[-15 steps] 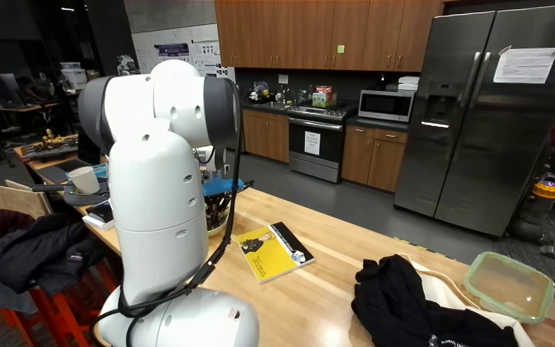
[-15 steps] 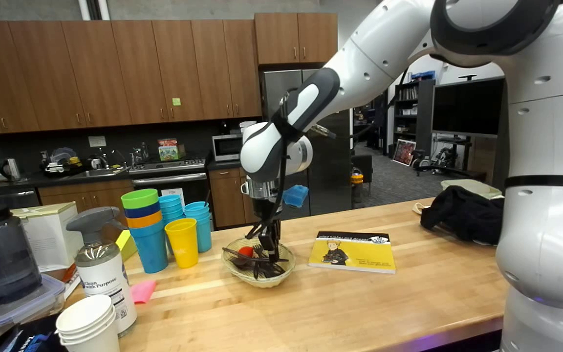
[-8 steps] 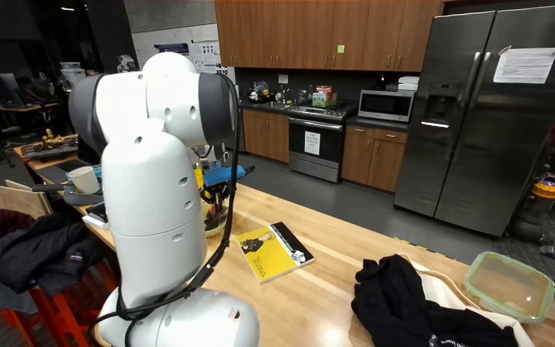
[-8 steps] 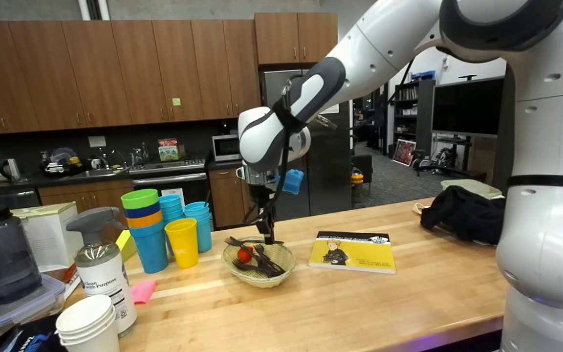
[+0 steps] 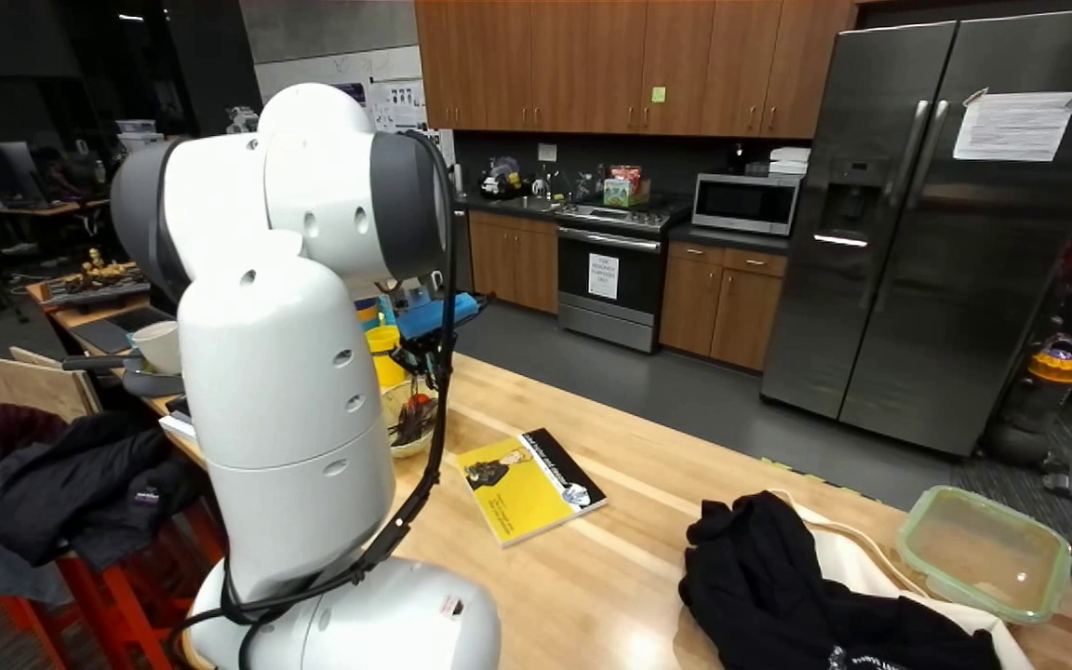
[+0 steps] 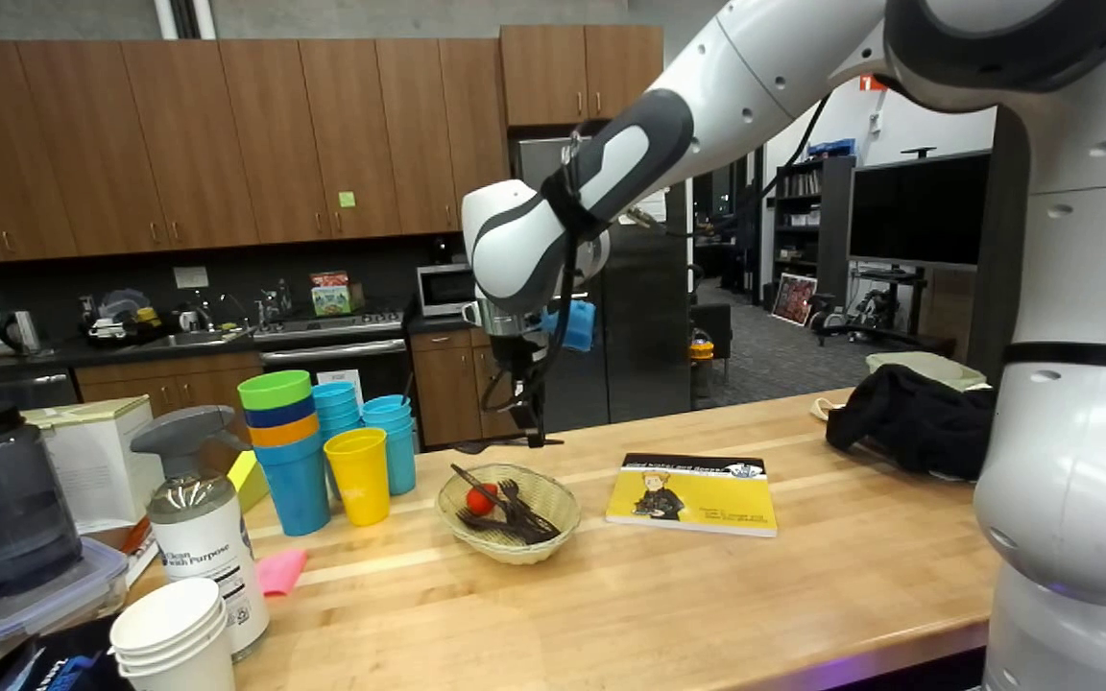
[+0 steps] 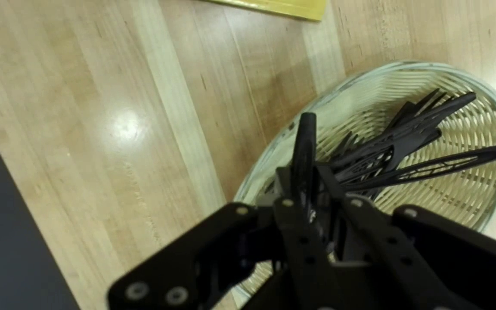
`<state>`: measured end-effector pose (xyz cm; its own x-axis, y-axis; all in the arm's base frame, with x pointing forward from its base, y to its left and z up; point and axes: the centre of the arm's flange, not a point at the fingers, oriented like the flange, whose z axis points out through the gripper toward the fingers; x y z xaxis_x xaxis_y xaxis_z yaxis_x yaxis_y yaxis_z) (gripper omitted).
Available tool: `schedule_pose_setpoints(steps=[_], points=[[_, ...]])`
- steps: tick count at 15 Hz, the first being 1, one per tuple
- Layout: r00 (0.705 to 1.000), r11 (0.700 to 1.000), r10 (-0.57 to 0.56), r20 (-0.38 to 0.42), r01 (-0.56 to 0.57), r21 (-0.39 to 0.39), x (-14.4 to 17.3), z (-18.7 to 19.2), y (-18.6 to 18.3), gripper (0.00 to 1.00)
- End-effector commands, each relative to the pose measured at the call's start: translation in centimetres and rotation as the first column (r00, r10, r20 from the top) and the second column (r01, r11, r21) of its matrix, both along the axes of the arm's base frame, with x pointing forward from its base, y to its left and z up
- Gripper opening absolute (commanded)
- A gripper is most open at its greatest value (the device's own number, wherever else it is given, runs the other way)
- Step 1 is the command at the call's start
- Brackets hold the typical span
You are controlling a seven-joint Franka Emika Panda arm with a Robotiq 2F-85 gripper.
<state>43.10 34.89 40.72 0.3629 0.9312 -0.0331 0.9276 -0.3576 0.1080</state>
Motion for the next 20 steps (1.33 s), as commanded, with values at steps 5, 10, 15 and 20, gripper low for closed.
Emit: schedule_pose_setpoints(steps=[5,10,15,20], points=[[0.981,0.979,-0.184,0.058,0.188,-0.078,1.5,2.3,-6.4,0.04],[0.942,0.940,-0.319,0.102,0.328,-0.093,2.0,3.6,-11.0,0.04],[0.929,0.929,-0.355,0.109,0.363,-0.070,0.6,3.6,-15.3,0.04],[0.936,0.927,-0.325,0.138,0.344,-0.148,-0.9,3.1,-17.6,0.04]])
